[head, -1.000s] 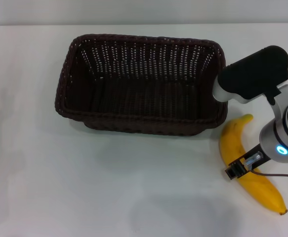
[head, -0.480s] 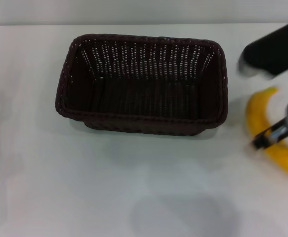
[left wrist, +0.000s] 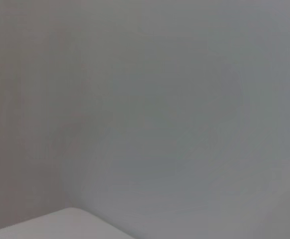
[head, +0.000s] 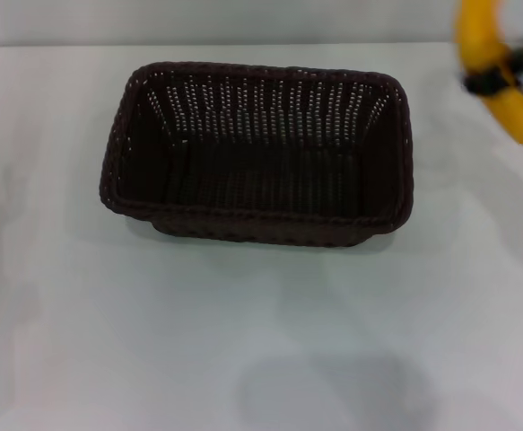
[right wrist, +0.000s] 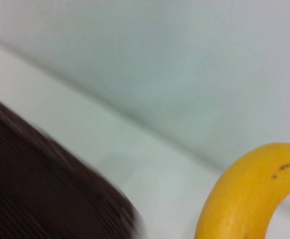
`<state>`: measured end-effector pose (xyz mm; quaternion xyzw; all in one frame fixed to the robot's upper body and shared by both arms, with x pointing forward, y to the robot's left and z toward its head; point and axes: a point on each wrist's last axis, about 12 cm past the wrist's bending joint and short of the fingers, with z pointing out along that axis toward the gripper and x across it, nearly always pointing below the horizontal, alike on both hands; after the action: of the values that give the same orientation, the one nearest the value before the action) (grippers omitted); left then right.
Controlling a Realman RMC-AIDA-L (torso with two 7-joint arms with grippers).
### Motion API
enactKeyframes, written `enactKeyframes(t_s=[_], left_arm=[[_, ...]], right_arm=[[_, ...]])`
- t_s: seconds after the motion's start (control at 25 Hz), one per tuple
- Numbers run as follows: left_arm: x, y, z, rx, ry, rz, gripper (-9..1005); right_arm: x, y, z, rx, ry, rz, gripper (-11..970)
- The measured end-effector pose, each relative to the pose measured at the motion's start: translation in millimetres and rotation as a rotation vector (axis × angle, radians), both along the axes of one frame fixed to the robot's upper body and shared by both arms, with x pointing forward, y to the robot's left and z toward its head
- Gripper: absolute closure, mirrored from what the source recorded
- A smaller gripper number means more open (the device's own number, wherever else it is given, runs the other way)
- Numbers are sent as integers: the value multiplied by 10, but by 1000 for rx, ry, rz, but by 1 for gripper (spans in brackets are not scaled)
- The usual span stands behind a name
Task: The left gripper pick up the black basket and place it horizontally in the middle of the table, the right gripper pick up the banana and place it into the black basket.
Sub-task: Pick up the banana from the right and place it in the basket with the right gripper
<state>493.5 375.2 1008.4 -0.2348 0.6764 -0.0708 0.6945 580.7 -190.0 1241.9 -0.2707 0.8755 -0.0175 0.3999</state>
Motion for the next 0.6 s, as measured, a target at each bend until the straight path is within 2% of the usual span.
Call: enactKeyframes(t_s=[0.12,0.24,0.4,0.6], left_arm=[[-4,-6,5,-2,-7,-2,220],[-4,-11,25,-7,-27,-5,220],[10,-19,41,-7,-38,-10,220],[19,-30,43,-14,-41,-13,219]], right_arm=[[35,188,102,92,-81,176,475],[61,377,71,128,-128,353,475],[102,653,-121,142,-95,552,475],[182,891,-402,96,-13,632,475]])
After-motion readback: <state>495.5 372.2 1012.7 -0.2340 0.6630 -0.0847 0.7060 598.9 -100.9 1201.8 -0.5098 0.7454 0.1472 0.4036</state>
